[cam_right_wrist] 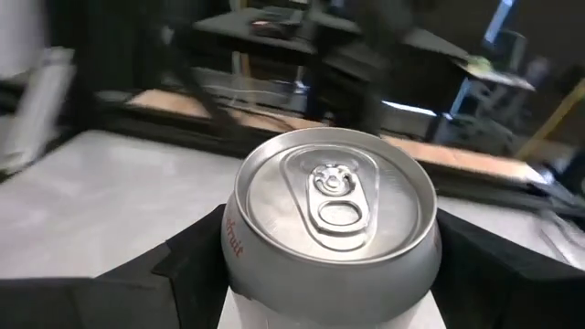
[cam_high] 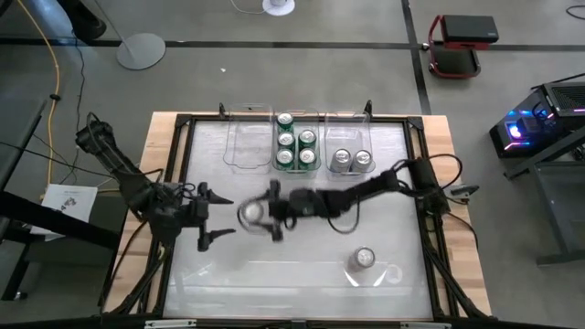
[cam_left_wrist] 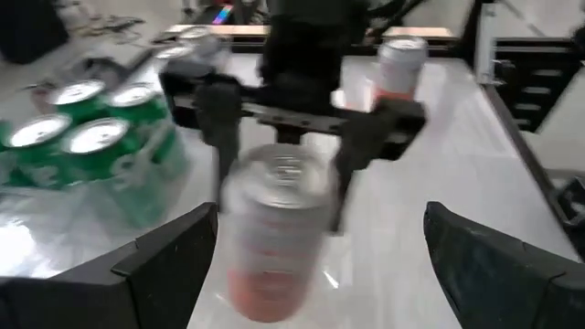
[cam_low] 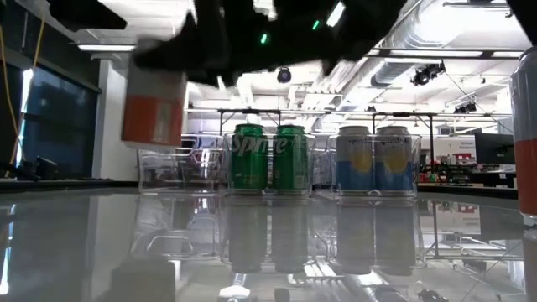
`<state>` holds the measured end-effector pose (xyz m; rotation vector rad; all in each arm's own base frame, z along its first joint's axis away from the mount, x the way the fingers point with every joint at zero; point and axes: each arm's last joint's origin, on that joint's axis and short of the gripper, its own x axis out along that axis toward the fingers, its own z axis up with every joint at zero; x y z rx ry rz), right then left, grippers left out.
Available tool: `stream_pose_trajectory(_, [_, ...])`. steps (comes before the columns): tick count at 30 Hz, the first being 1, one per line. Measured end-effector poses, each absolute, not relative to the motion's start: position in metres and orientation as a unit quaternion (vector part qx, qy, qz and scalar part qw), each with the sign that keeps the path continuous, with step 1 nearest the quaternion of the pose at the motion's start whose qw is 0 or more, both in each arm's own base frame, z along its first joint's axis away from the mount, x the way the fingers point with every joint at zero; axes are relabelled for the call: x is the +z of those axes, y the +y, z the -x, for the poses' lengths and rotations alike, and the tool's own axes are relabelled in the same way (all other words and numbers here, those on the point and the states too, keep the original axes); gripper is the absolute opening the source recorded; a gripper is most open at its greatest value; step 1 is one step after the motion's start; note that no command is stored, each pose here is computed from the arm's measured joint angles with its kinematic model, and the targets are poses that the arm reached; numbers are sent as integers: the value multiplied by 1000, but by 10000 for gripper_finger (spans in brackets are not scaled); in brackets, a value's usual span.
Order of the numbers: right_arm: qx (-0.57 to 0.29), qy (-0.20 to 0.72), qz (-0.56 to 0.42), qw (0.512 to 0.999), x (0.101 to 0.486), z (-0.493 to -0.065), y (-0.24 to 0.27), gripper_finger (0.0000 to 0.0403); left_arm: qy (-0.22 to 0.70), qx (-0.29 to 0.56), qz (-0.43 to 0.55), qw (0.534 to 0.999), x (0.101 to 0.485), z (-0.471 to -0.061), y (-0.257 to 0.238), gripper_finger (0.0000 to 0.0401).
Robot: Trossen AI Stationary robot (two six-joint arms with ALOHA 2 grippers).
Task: Sort soda cans
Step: Put the orange-white soda can into the left transparent bin
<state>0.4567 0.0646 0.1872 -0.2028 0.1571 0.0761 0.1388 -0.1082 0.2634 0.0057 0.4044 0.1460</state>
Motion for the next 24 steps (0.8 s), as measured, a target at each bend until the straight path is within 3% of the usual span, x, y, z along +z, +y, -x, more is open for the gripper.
stream_pose_trajectory(5, [30,87,39,995,176,-463,26,285,199,116,2,973,260,-128,-104,365])
stream_pose_trajectory(12, [46,120,27,991,142,-468,20,295,215,137,37,966,251,-126,-102,365])
stream_pose_trajectory(18, [72,128,-21,989,141,-468,17,299,231,139,60,961,238,-124,-101,365])
stream_pose_trajectory(24, [122,138,-79,980,141,-467,1,330,226,136,64,962,238,-125,-102,365])
